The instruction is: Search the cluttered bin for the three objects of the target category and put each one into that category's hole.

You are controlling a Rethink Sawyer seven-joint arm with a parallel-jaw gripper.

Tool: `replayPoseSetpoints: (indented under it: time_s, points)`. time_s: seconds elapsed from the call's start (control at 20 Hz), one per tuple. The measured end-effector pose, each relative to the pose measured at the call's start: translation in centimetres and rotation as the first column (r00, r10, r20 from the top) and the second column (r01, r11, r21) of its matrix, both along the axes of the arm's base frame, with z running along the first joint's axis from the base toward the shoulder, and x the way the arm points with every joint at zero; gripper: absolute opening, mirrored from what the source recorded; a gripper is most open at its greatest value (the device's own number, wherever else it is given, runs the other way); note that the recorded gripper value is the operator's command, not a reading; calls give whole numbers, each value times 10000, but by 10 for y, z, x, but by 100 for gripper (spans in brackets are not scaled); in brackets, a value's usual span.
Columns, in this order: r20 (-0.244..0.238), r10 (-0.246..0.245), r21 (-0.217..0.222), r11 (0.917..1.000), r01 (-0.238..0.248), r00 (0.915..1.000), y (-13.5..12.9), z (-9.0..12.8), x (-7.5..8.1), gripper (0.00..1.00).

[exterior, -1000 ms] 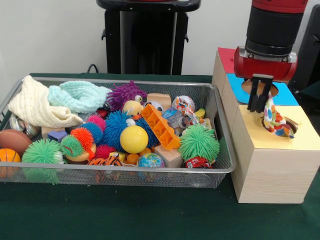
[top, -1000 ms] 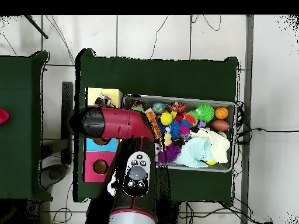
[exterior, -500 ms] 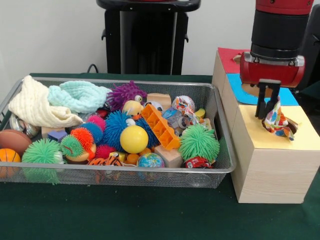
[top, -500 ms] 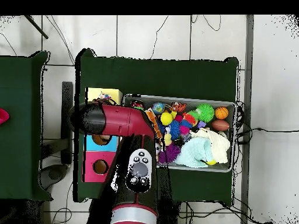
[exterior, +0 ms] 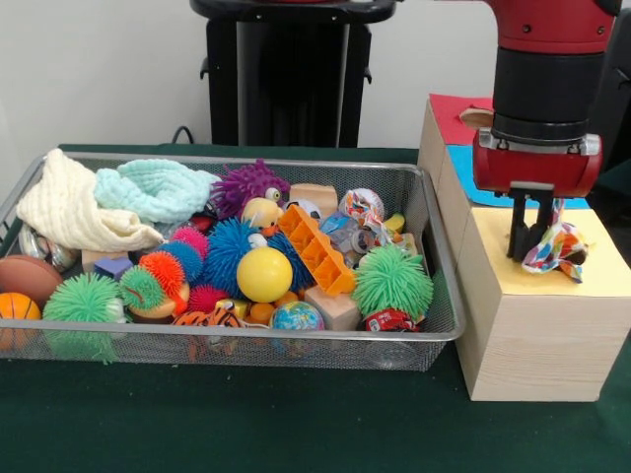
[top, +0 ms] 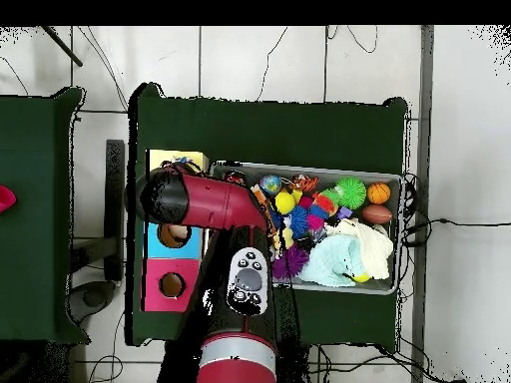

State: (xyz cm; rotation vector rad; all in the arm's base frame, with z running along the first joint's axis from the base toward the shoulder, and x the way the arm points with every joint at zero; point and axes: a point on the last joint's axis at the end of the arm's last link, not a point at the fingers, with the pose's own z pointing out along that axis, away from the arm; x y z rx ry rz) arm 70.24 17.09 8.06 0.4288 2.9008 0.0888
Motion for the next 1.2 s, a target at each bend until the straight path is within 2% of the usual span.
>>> replayPoseSetpoints:
  time_s: [0.3,0.4,0.55,0.7,1.2]
  points:
    - [-568,-148,230,9996,161,9983,3,2,1,0]
    - [-950,-86,244,9996,110,9954,5,2,1,0]
    - [-1777,90,312,9995,-35,9840,13,1,-5,0]
    - [-2292,201,448,9989,-101,9732,20,3,-9,0]
    - [-2405,60,587,9982,84,9706,20,2,-8,0]
